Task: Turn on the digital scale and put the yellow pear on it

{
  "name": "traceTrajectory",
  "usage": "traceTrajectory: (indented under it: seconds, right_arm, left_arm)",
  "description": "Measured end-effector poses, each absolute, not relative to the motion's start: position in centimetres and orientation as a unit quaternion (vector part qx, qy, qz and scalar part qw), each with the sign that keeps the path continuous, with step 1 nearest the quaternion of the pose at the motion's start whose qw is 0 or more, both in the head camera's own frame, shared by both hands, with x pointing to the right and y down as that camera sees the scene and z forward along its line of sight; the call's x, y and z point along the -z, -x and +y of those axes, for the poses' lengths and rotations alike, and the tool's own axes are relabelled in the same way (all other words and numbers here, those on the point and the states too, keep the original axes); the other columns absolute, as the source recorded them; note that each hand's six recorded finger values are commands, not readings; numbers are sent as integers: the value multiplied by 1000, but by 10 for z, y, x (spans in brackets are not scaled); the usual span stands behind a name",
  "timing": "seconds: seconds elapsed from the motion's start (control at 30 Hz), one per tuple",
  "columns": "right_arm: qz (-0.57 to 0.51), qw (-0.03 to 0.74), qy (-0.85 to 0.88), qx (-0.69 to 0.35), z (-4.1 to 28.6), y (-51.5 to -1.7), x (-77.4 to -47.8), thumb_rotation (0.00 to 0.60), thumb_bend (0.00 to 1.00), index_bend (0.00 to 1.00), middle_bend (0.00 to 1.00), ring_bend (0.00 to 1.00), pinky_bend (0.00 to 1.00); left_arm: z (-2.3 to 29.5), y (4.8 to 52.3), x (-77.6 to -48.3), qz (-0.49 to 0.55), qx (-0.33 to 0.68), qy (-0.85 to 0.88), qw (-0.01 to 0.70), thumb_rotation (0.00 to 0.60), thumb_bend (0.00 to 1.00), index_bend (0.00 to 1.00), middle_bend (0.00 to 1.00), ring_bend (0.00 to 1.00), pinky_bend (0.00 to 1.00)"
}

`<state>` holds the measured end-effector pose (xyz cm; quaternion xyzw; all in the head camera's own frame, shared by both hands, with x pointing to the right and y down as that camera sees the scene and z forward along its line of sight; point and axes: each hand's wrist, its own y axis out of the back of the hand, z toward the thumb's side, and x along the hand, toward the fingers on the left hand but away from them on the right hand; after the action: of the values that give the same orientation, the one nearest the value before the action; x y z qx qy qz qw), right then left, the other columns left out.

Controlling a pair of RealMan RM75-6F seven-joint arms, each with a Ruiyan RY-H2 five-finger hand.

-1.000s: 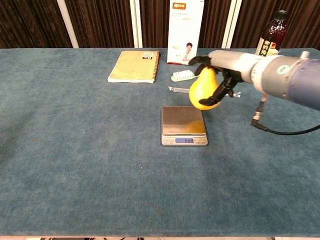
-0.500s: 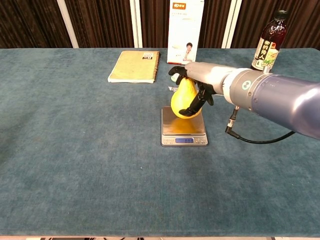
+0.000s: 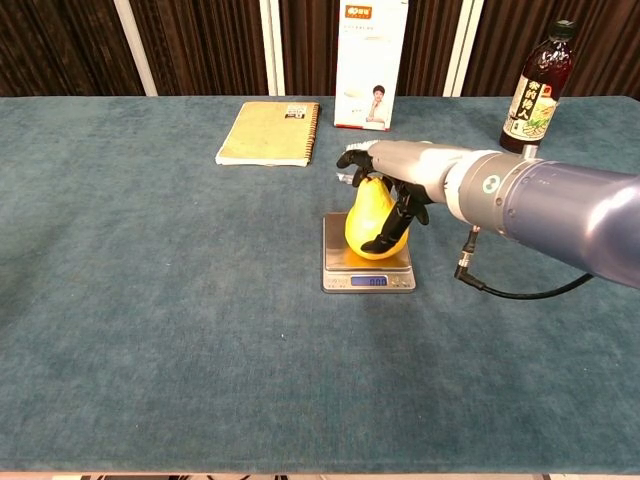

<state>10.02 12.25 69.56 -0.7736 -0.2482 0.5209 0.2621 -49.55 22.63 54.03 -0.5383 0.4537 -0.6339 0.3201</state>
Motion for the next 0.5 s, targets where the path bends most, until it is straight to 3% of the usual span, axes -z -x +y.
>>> traceTrajectory:
  seconds: [0.2, 0.5]
  right_arm:
    - [-250, 256, 775, -521, 121, -101, -694, 600, 252, 0, 84, 182, 669]
    - [-260, 250, 779, -512, 119, -103, -685, 600, 225, 0, 79, 180, 669]
  left_arm:
    - [226, 496, -540, 452, 636, 538, 320, 600, 104, 66, 0, 0, 0]
    - [227, 495, -541, 449, 636, 540, 320, 600, 103, 67, 0, 0, 0]
